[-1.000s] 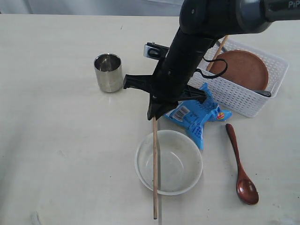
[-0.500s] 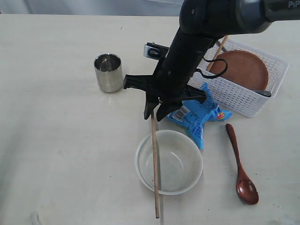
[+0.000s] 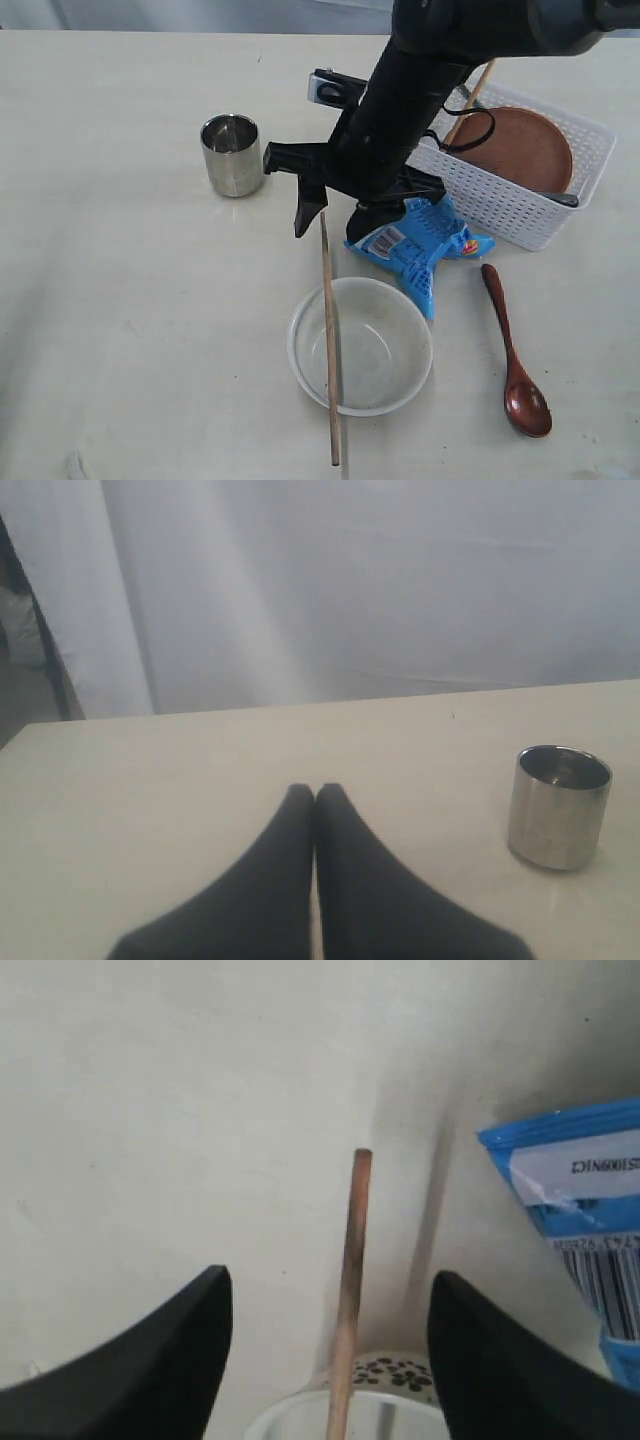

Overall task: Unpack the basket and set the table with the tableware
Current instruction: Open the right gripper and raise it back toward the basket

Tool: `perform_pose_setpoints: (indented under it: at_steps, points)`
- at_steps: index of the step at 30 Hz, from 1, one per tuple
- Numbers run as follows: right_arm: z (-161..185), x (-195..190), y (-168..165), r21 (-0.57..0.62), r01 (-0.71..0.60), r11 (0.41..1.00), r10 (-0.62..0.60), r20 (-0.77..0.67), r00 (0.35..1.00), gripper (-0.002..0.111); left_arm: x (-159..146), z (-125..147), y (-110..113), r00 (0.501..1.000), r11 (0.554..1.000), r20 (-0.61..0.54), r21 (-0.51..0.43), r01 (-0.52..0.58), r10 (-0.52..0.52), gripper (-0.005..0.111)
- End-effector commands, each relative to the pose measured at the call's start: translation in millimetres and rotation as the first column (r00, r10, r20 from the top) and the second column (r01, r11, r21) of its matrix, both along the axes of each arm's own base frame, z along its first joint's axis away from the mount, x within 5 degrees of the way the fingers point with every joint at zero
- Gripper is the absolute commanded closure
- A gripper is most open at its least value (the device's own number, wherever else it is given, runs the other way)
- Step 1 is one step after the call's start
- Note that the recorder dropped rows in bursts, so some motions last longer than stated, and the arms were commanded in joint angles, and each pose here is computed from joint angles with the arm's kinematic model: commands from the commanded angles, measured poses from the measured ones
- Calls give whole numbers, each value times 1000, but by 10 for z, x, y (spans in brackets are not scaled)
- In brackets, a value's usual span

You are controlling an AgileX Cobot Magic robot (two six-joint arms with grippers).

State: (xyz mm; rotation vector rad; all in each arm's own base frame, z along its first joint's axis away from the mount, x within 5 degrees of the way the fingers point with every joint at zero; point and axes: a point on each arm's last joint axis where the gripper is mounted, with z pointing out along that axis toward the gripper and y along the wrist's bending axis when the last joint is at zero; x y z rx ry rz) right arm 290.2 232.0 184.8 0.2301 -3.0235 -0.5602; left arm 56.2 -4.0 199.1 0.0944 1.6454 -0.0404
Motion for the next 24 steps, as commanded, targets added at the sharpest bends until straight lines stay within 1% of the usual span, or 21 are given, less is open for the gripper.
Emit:
perform_pose_setpoints:
  at_steps: [1,6,9,12,15,19,22,24]
  points:
    - [218,-12,-55,23,-11,1000,9,61,998,52,-1,-8,3,1000,1000,0,-3,-4,4,107]
    - [576,-100,-148,34,-50,998,44,162,986,52,-1,-8,3,1000,1000,0,-3,-4,4,107]
    - [844,-131,-304,20,-51,999,44,258,965,52,-1,-8,3,1000,1000,0,-3,-4,4,107]
    - [1102,-96,-591,23,13,1000,-20,341,940,52,-1,-8,3,1000,1000,0,-3,-4,4,107]
    - [1286,27,-998,37,134,990,-137,417,899,52,-1,-8,3,1000,1000,0,-3,-4,4,107]
    - [1288,309,-1611,63,326,943,-316,470,824,52,-1,-8,3,1000,1000,0,-3,-4,4,107]
    - [1186,524,-1936,78,418,905,-394,519,758,52,-1,-8,3,1000,1000,0,-3,-4,4,107]
    - [1050,666,-2074,90,447,890,-423,529,736,52,-1,-8,3,1000,1000,0,-3,-4,4,107]
